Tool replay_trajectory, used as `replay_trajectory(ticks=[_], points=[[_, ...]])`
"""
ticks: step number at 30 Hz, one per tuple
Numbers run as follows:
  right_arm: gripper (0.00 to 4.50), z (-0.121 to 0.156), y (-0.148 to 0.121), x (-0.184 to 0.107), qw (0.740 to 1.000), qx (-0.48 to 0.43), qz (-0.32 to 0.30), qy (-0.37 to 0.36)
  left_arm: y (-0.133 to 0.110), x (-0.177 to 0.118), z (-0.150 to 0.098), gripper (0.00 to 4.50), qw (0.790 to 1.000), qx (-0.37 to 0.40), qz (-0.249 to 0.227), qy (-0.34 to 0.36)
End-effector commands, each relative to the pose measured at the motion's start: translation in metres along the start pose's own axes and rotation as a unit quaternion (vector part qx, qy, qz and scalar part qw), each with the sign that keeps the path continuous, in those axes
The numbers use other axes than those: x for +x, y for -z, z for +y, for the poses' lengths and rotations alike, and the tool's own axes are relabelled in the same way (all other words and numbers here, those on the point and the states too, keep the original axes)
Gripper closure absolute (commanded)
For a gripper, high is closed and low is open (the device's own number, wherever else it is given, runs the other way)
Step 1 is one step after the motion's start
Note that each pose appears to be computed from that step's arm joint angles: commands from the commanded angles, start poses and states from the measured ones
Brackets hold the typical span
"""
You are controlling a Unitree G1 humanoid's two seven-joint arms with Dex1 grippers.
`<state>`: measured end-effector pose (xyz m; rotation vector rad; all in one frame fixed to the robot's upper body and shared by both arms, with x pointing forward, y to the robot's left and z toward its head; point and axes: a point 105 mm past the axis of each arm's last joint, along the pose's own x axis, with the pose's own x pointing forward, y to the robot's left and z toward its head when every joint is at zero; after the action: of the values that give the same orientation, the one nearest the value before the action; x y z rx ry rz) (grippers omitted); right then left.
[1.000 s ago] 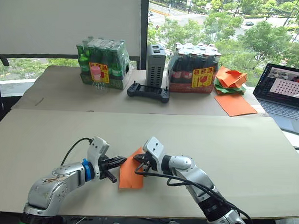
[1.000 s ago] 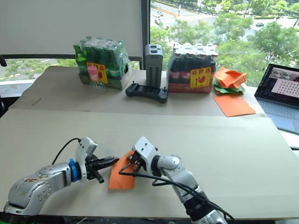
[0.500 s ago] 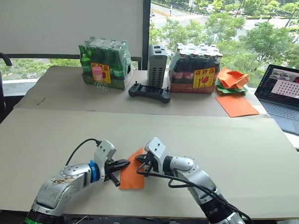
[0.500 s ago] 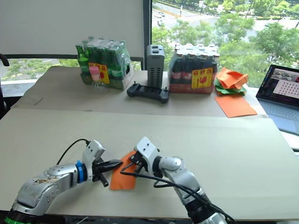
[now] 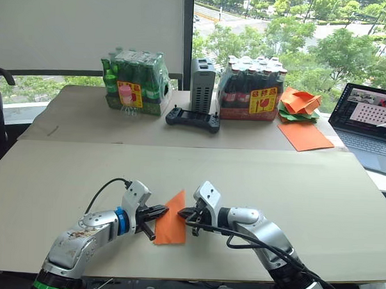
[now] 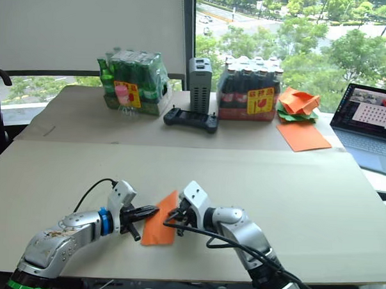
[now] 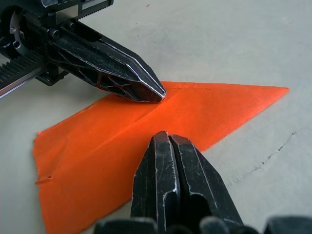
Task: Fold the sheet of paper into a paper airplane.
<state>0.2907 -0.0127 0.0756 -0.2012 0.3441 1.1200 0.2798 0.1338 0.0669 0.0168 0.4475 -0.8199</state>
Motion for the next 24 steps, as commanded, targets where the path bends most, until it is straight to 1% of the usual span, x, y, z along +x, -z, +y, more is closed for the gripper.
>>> replay_trajectory(ticks=[1,4,10,24], points=[[4.50,-0.009,0.013,0.003,0.999,0.003,0.025,0.028,0.028,0.000,0.003,4.48,0.998,-0.022,0.052,-0.012],[4.50,-0.017,0.015,0.003,0.999,0.004,0.028,0.045,0.029,-0.001,0.002,4.48,0.998,-0.022,0.052,-0.012],[4.50,-0.034,0.011,0.003,0.997,-0.003,0.022,0.080,0.030,-0.001,0.001,4.48,0.998,-0.023,0.052,-0.013],[4.50,-0.049,0.000,0.009,0.994,-0.006,0.007,0.112,0.029,-0.002,0.000,4.48,0.998,-0.025,0.050,-0.013]])
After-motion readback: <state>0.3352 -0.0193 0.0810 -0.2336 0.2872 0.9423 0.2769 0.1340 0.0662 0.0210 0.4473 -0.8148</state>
